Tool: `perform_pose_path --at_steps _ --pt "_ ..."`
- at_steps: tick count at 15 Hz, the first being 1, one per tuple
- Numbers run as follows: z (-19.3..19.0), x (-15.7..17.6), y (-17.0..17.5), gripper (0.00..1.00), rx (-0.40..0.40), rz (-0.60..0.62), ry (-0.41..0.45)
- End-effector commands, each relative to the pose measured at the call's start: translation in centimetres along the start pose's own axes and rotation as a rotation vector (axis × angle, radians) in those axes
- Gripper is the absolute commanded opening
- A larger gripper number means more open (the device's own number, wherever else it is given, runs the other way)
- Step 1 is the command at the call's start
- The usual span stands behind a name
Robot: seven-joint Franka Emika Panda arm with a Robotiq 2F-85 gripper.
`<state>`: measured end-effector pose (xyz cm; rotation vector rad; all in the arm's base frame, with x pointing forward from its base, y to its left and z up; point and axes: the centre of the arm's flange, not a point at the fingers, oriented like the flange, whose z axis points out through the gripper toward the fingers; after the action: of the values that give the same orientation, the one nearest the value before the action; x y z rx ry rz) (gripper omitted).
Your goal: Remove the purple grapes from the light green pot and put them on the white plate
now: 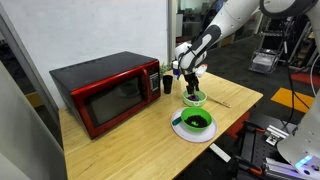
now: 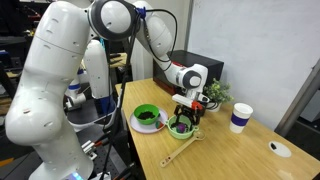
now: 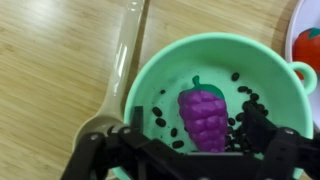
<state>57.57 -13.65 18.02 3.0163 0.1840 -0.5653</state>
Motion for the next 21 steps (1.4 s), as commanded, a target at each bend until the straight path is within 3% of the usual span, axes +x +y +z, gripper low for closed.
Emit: perform_pose_path --at_steps 1,6,7,9,15,16,21 --pt "1.0 2.0 0.0 1.0 -0.007 -0.053 -0.01" --pt "1.7 2.7 -0.9 1.0 -0.011 -0.076 -0.018" --pt "1.7 2.8 -0.9 0.75 -0.008 -0.076 -0.018" --pt "1.7 2.9 -0.8 0.68 -0.007 -0.078 -0.016" --pt "1.3 2.8 -0.6 0.24 0.003 -0.067 -0.021" --pt "1.2 2.7 -0.6 0.19 0.003 -0.065 -0.021" --pt "0.1 0.7 -1.6 0.19 -0.027 -0.052 -0.022"
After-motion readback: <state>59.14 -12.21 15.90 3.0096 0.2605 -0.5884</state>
